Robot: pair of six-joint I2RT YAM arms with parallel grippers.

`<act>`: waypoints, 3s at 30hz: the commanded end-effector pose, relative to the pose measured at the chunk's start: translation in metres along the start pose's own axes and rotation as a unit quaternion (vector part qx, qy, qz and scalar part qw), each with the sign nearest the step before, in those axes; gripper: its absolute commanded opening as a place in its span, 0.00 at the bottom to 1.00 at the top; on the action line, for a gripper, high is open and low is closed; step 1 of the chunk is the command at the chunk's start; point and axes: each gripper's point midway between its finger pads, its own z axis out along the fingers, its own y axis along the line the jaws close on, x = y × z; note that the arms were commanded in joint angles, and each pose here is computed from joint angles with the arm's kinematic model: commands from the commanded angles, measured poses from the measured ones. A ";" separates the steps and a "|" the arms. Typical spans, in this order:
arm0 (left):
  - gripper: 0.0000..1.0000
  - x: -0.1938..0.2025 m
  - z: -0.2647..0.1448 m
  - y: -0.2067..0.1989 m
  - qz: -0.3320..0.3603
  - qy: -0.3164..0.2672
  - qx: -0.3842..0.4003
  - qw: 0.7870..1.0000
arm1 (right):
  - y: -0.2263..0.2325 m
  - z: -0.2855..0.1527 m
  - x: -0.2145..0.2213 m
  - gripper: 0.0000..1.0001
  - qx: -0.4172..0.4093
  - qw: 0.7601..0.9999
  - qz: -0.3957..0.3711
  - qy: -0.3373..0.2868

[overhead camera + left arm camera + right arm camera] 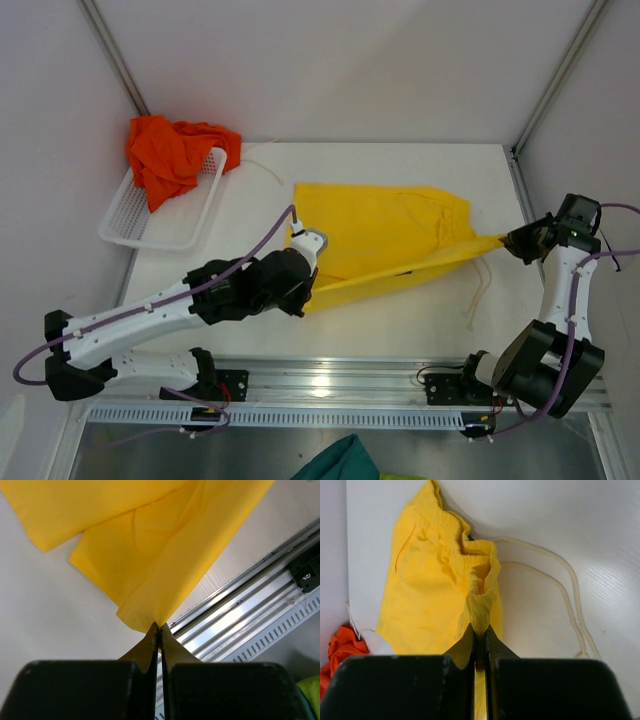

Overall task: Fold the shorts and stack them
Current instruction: Fold the shorts

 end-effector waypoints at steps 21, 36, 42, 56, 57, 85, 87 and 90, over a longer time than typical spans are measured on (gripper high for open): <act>0.00 -0.162 0.038 0.121 -0.062 -0.040 -0.124 0.990 | 0.103 0.037 -0.050 0.00 -0.056 0.996 0.061 -0.024; 0.00 -0.239 0.049 0.187 -0.109 -0.073 -0.164 0.978 | 0.156 0.073 -0.064 0.00 -0.082 0.994 0.069 -0.024; 0.00 -0.234 0.055 0.192 -0.127 -0.071 -0.155 0.977 | 0.174 0.063 -0.064 0.00 -0.096 0.994 0.046 -0.022; 0.00 -0.190 -0.038 0.098 -0.110 -0.131 -0.033 0.985 | 0.105 -0.006 0.000 0.00 -0.075 0.997 0.024 0.004; 0.00 -0.183 -0.054 0.092 -0.112 -0.142 -0.026 0.983 | 0.088 -0.009 0.013 0.00 -0.058 0.998 0.025 0.018; 0.00 -0.149 -0.012 0.091 -0.053 -0.072 -0.040 0.995 | 0.023 -0.032 -0.004 0.00 -0.018 0.998 0.053 0.041; 0.00 -0.154 -0.004 0.096 -0.053 -0.070 -0.046 0.995 | 0.022 -0.025 -0.007 0.00 -0.022 0.997 0.061 0.040; 0.00 -0.160 0.010 0.107 -0.068 -0.062 -0.058 0.994 | 0.022 -0.018 -0.009 0.00 -0.027 0.996 0.077 0.033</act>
